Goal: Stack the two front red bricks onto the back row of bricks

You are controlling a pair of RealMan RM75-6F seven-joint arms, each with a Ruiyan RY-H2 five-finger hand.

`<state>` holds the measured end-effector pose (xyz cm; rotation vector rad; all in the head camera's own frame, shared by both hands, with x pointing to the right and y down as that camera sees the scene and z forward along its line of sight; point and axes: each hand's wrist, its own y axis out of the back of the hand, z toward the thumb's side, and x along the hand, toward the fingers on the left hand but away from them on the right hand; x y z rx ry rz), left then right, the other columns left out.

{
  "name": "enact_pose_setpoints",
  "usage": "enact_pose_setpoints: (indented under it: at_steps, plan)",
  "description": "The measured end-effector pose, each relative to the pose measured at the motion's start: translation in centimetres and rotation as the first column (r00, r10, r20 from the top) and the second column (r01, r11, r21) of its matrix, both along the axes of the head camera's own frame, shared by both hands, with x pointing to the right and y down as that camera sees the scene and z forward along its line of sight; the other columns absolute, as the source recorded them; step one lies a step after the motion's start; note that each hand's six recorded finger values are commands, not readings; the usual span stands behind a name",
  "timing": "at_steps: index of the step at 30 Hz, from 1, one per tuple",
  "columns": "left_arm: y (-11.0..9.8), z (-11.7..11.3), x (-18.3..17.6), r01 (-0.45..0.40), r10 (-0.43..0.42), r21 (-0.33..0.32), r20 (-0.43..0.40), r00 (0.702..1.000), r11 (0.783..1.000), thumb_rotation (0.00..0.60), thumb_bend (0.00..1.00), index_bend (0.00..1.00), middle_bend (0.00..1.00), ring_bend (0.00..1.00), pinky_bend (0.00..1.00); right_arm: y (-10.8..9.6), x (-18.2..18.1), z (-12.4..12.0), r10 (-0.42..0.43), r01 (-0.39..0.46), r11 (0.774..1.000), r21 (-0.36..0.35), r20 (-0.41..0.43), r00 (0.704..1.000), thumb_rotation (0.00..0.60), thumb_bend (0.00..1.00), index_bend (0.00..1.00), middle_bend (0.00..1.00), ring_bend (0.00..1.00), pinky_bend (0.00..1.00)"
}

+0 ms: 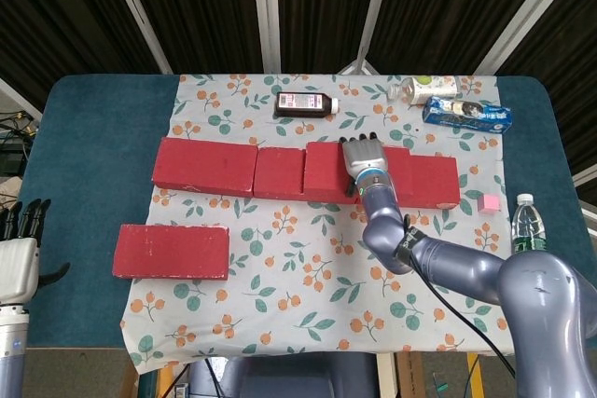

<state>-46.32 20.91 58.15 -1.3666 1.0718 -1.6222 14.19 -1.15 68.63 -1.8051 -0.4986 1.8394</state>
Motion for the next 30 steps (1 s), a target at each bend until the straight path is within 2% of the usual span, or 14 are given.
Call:
enact_pose_setpoints:
  at_steps: [6, 15, 23, 30]
  plan:
    - [0.01, 0.0, -0.02, -0.001, 0.001, -0.001, 0.0, 1.0, 1.0, 0.6, 0.0, 0.07, 0.06, 0.0, 0.05, 0.29, 0.07, 0.11, 0.001, -0.001, 1.0, -0.009, -0.006, 1.0, 0.6, 0.03, 0.26, 0.14, 0.0, 0.0]
    - [0.03, 0.06, -0.01, -0.001, 0.001, -0.004, 0.001, 1.0, 1.0, 0.6, 0.0, 0.07, 0.06, 0.0, 0.05, 0.51, 0.09, 0.07, 0.009, -0.01, 1.0, -0.024, -0.021, 1.0, 0.6, 0.02, 0.1, 0.02, 0.0, 0.0]
    - [0.02, 0.04, -0.06, 0.004, -0.004, -0.002, 0.002, 1.0, 1.0, 0.6, 0.0, 0.06, 0.06, 0.0, 0.05, 0.51, 0.0, -0.12, 0.02, -0.021, 0.999, -0.033, -0.028, 0.999, 0.6, 0.02, 0.01, 0.0, 0.0, 0.0]
    - [-0.01, -0.02, -0.13, 0.009, -0.009, 0.003, 0.005, 1.0, 1.0, 0.6, 0.0, 0.06, 0.06, 0.0, 0.05, 0.28, -0.15, -0.4, 0.029, -0.029, 0.999, -0.023, -0.018, 0.999, 0.6, 0.02, 0.0, 0.0, 0.0, 0.0]
